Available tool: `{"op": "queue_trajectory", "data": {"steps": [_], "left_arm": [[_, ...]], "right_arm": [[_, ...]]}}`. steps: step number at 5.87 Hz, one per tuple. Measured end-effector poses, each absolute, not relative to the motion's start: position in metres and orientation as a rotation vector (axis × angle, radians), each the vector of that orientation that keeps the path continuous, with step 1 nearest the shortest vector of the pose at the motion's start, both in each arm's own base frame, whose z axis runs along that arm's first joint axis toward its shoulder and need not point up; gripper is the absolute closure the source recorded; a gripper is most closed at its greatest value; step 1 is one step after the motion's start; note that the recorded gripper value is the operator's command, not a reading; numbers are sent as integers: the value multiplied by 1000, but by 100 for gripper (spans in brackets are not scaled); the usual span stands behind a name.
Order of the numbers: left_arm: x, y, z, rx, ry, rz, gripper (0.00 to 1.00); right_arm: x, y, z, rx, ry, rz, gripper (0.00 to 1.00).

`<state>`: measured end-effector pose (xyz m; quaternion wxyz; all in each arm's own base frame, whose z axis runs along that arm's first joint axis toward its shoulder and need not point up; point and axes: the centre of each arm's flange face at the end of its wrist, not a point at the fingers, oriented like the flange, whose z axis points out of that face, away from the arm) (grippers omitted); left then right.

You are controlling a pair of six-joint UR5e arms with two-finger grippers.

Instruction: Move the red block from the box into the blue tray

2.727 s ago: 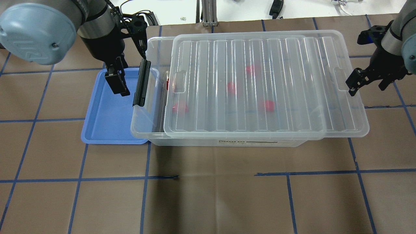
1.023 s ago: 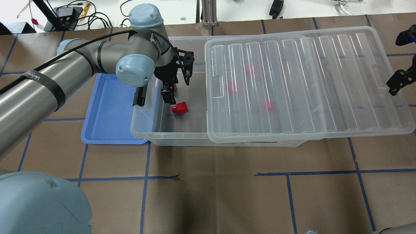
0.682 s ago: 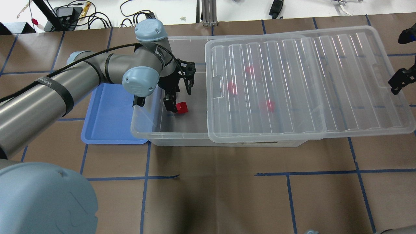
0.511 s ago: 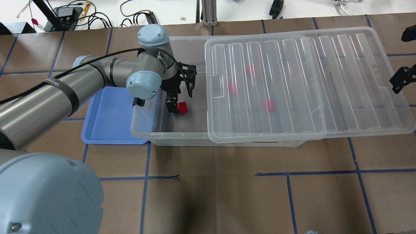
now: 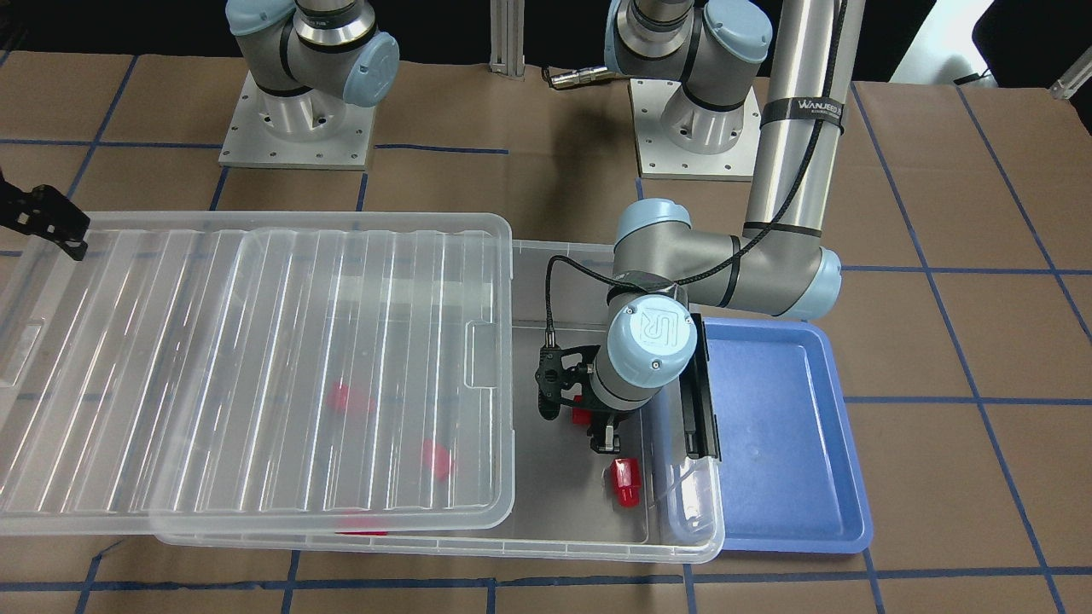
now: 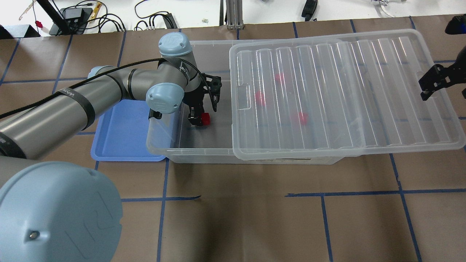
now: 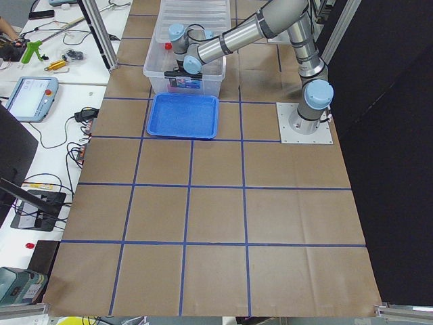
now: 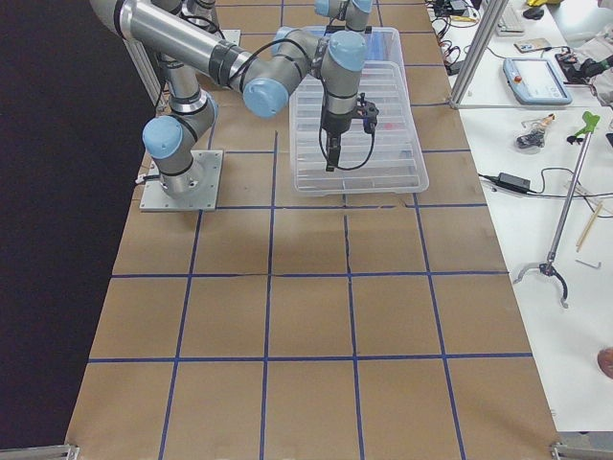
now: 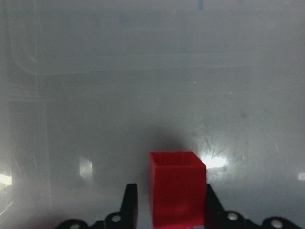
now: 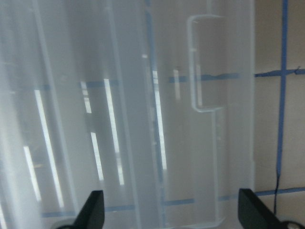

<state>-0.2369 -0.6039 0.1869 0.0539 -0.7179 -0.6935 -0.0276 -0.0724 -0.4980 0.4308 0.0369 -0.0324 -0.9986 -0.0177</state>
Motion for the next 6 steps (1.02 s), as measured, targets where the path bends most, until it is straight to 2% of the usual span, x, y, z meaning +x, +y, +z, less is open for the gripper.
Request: {"op": "queue_trajectory", "data": {"steps": [2, 3, 6], "left_arm": [[-237, -605, 221, -2194, -2127, -36, 88], [-235, -597, 263, -2197, -2142, -7, 88], [-160, -567, 388, -2145, -2233, 48, 87]], "right_arm": [[42, -500, 469, -229, -3117, 56, 0], [85, -499, 482, -306, -3158, 80, 0], [125, -497, 486, -340, -3184, 77, 0]]}}
